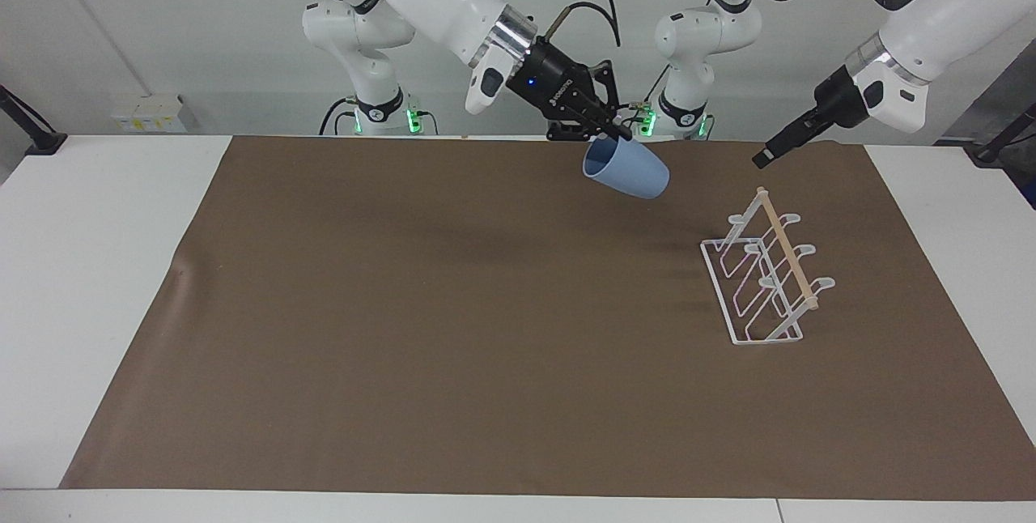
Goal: Hang cup on cup holder
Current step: 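Lift the blue cup with the right gripper and carry it toward the left gripper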
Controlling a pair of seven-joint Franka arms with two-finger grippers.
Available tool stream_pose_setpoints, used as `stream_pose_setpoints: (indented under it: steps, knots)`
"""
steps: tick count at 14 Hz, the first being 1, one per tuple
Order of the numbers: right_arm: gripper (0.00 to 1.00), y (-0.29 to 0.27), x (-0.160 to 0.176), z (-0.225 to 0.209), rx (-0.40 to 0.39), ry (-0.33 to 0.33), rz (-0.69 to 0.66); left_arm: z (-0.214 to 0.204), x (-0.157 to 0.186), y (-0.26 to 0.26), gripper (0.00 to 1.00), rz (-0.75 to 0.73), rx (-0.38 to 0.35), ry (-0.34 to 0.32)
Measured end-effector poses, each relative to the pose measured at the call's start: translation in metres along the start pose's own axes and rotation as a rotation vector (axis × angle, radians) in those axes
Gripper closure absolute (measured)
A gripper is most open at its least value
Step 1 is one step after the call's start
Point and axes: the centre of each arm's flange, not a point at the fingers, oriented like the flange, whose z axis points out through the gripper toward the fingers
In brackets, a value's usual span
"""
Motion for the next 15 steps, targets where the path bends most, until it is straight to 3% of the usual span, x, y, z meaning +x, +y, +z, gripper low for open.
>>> stream_pose_setpoints:
  steps: [2,5,8,15]
  knots:
    - [0.95,-0.007,-0.011,0.008,0.044,-0.001,0.091,0.001,0.000,0.005,0.00,-0.225,-0.102,-0.051]
    - [0.95,-0.015,-0.018,0.011,0.077,0.061,0.178,-0.004,0.007,0.007,0.00,-0.468,-0.260,-0.149]
    - [0.95,-0.021,-0.027,0.017,0.087,0.074,0.198,-0.011,0.011,-0.001,0.00,-0.592,-0.363,-0.268]
    - [0.95,-0.023,-0.031,0.020,0.088,0.065,0.207,-0.001,-0.016,0.019,0.00,-0.562,-0.381,-0.351]
